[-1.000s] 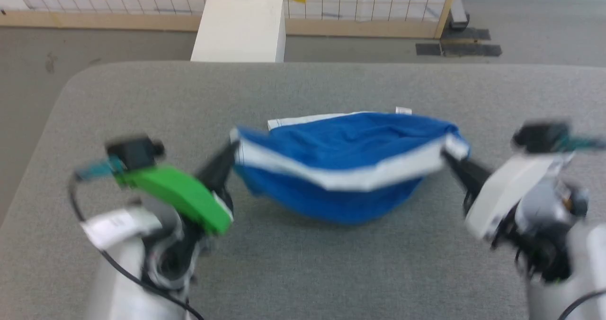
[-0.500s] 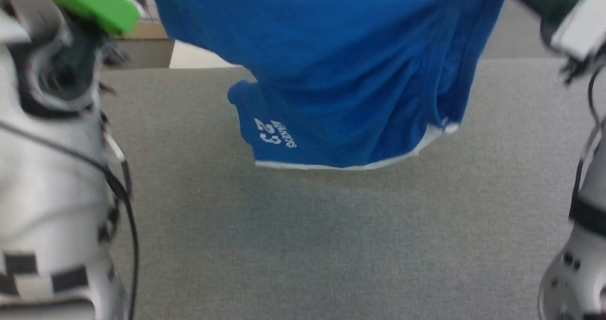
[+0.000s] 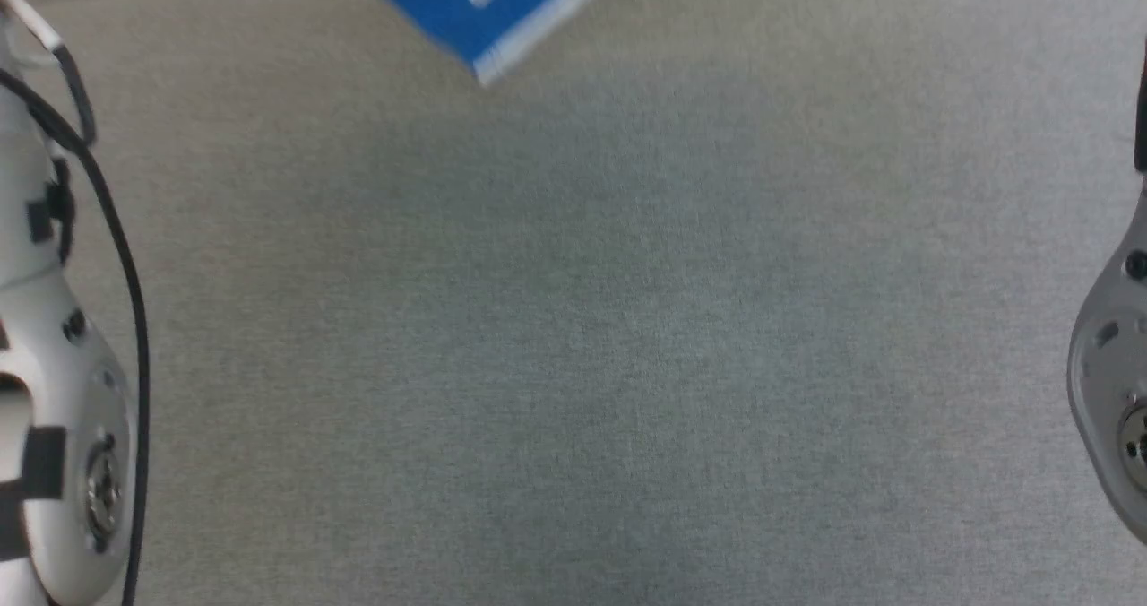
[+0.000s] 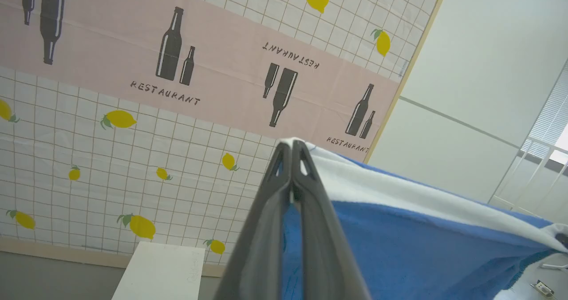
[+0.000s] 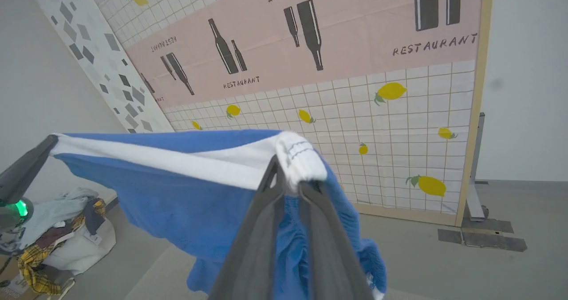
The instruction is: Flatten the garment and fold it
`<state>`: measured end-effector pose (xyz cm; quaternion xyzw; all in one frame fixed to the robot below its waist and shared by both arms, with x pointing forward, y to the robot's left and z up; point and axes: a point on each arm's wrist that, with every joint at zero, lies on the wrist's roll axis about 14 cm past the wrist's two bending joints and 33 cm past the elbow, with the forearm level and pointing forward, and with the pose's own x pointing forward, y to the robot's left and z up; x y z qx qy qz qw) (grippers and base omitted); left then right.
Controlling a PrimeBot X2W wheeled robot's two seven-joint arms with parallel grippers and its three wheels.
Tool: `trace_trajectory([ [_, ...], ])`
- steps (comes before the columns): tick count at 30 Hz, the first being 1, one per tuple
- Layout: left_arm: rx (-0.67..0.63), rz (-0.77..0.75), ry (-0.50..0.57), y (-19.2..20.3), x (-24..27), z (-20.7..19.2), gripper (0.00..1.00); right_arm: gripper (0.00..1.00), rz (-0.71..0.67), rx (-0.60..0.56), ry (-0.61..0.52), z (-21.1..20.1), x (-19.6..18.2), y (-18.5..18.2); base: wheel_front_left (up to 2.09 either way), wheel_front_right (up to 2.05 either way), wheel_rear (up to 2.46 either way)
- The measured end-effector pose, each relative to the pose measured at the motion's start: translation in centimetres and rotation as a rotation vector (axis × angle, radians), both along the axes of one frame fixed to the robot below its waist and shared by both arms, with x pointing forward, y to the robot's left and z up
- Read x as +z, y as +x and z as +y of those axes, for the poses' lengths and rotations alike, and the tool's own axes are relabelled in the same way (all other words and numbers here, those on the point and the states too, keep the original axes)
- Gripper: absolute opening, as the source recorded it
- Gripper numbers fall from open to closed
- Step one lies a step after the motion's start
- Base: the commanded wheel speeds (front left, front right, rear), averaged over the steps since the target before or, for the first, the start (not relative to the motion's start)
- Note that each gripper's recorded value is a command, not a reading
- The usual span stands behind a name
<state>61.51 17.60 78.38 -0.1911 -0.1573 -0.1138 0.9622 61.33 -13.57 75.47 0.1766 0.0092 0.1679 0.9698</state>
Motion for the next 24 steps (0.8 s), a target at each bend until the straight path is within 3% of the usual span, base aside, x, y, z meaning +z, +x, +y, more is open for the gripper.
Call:
trace_trajectory([
  [6,-0.012,-0.002,-0.039,3.3,-3.3,-0.3,0.0,0.0,0.024,-0.046,0.004,-0.3,-4.0,3.5,0.0,0.0,0.0],
  [12,-0.039,0.162,-0.071,4.2,-12.7,-0.3,0.0,0.0,0.169,-0.022,0.054,0.3,-12.7,4.0,0.0,0.0,0.0],
  [17,-0.058,0.295,-0.121,1.2,-19.4,0.1,0.0,0.0,0.298,-0.009,0.081,0.8,-19.9,0.6,0.0,0.0,0.0],
  [24,-0.065,0.482,-0.172,-7.5,-28.1,-0.3,0.0,0.0,0.462,-0.007,0.087,0.7,-28.1,-8.7,0.0,0.0,0.0],
])
